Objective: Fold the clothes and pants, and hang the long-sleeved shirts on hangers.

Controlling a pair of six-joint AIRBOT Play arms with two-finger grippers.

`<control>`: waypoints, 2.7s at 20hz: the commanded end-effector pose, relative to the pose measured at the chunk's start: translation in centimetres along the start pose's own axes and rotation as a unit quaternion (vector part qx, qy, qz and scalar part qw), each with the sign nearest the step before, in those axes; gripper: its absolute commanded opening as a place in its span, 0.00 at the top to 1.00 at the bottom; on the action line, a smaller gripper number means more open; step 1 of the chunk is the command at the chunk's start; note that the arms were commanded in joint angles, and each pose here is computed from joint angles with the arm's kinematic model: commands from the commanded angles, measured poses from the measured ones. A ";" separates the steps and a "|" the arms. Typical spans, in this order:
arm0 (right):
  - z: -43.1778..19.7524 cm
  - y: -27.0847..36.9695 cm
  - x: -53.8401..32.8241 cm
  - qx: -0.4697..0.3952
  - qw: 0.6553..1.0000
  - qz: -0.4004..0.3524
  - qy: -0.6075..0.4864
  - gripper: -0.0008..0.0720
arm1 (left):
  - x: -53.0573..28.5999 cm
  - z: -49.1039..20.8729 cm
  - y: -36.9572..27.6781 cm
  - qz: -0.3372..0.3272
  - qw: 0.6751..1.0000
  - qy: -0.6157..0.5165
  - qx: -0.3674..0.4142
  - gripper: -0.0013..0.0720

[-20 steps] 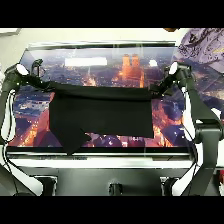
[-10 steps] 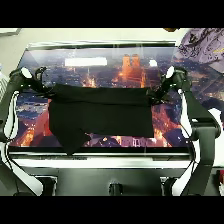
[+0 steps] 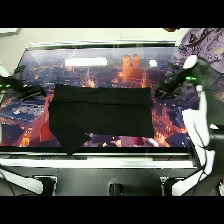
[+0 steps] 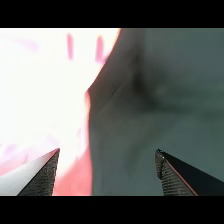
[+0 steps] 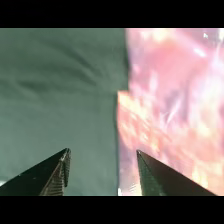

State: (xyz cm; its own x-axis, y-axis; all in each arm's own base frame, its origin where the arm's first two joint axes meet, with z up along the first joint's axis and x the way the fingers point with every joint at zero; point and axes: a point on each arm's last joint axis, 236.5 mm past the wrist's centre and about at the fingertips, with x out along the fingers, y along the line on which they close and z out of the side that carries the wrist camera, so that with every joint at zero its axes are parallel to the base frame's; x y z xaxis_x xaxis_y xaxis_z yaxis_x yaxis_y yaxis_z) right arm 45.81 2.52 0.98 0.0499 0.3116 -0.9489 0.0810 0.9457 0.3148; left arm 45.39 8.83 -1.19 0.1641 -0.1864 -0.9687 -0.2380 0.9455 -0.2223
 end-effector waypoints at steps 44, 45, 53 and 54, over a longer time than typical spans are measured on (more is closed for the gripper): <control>-18.2 -1.6 10.5 0.181 0.959 0.217 0.035 0.31 | 8.8 -23.6 -7.5 -0.216 0.959 0.015 -0.184 0.96; -18.2 -1.6 10.6 0.183 0.959 0.215 0.034 0.31 | 8.8 -23.6 -7.5 -0.216 0.959 0.015 -0.184 0.96; -18.3 -1.1 11.7 0.197 0.950 0.237 0.041 0.34 | 8.8 -23.7 -7.6 -0.217 0.959 0.017 -0.183 0.96; -18.3 -1.2 11.7 0.197 0.951 0.237 0.040 0.34 | 8.8 -23.7 -7.6 -0.217 0.959 0.017 -0.183 0.96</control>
State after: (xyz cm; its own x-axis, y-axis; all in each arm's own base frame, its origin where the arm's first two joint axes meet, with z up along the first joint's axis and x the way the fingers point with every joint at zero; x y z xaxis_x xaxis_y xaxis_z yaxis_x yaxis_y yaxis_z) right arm 27.90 6.77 -10.48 0.0903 0.7155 -0.6928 0.4357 0.5971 0.6735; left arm 25.98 -6.28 -10.65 0.2956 -0.5547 -0.7778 -0.4766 0.6200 -0.6232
